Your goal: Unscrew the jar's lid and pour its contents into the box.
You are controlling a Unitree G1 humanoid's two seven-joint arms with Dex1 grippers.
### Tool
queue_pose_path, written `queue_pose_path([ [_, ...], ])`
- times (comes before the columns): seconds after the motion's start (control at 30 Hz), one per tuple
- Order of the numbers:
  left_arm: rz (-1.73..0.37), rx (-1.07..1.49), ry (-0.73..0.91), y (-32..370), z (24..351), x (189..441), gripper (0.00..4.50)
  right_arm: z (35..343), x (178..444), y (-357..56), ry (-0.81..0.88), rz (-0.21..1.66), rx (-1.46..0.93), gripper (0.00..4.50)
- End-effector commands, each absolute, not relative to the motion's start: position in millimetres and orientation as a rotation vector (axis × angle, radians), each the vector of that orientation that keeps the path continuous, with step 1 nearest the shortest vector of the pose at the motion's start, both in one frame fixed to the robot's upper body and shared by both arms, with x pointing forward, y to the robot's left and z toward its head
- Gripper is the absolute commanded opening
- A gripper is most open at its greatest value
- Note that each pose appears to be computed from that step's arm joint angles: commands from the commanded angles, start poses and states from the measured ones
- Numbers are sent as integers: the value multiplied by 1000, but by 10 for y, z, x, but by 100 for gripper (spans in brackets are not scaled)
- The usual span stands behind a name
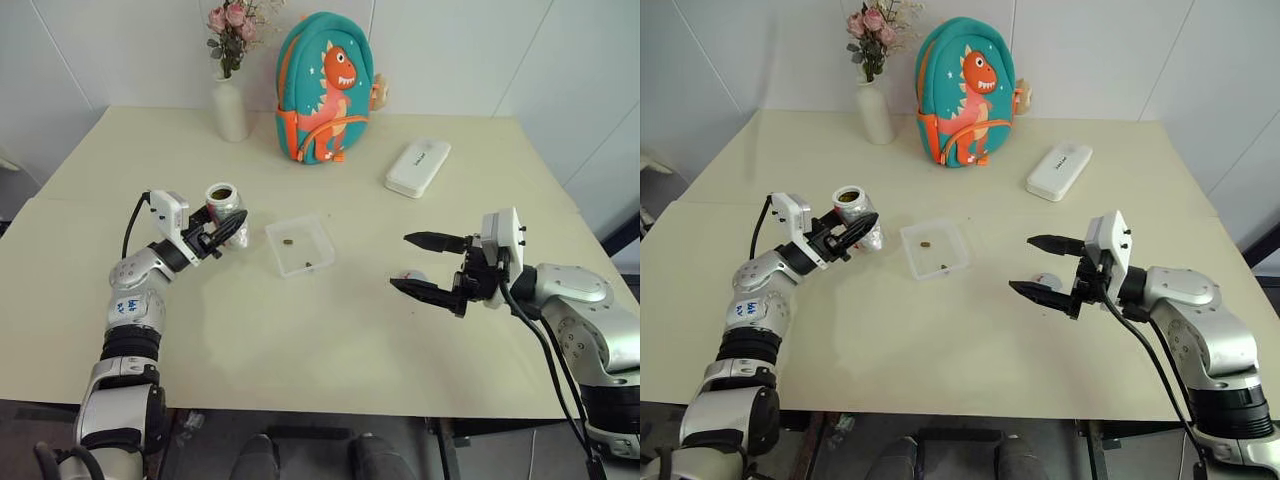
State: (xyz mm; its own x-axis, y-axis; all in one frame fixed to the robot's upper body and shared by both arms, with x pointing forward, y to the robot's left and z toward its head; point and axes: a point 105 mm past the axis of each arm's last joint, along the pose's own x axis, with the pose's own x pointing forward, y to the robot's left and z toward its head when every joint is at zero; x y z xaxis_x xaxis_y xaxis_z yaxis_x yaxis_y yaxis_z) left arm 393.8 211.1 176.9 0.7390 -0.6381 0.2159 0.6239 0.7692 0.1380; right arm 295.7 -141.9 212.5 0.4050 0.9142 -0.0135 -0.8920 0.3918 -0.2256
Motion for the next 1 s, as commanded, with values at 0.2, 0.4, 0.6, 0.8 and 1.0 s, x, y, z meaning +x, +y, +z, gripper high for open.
queue_pose_path([
  [0.2, -693, 141, -203, 2208, 1723, 3925, 203, 2220, 2975, -1423, -161, 1158, -233, 448],
  [0.4, -711, 150, -177, 2186, 1687, 3925, 275, 2225, 3005, -1410, -164, 1164, -237, 450],
  [0.6, -722, 160, -158, 2192, 1679, 3911, 448, 2262, 3034, -1402, -173, 1164, -246, 450],
  [0.8, -758, 173, -137, 2194, 1691, 3879, 448, 2283, 3023, -1395, -176, 1162, -255, 450],
  [1.0, -783, 214, -64, 2354, 1706, 3773, 448, 2284, 3013, -1415, -172, 1156, -262, 450],
])
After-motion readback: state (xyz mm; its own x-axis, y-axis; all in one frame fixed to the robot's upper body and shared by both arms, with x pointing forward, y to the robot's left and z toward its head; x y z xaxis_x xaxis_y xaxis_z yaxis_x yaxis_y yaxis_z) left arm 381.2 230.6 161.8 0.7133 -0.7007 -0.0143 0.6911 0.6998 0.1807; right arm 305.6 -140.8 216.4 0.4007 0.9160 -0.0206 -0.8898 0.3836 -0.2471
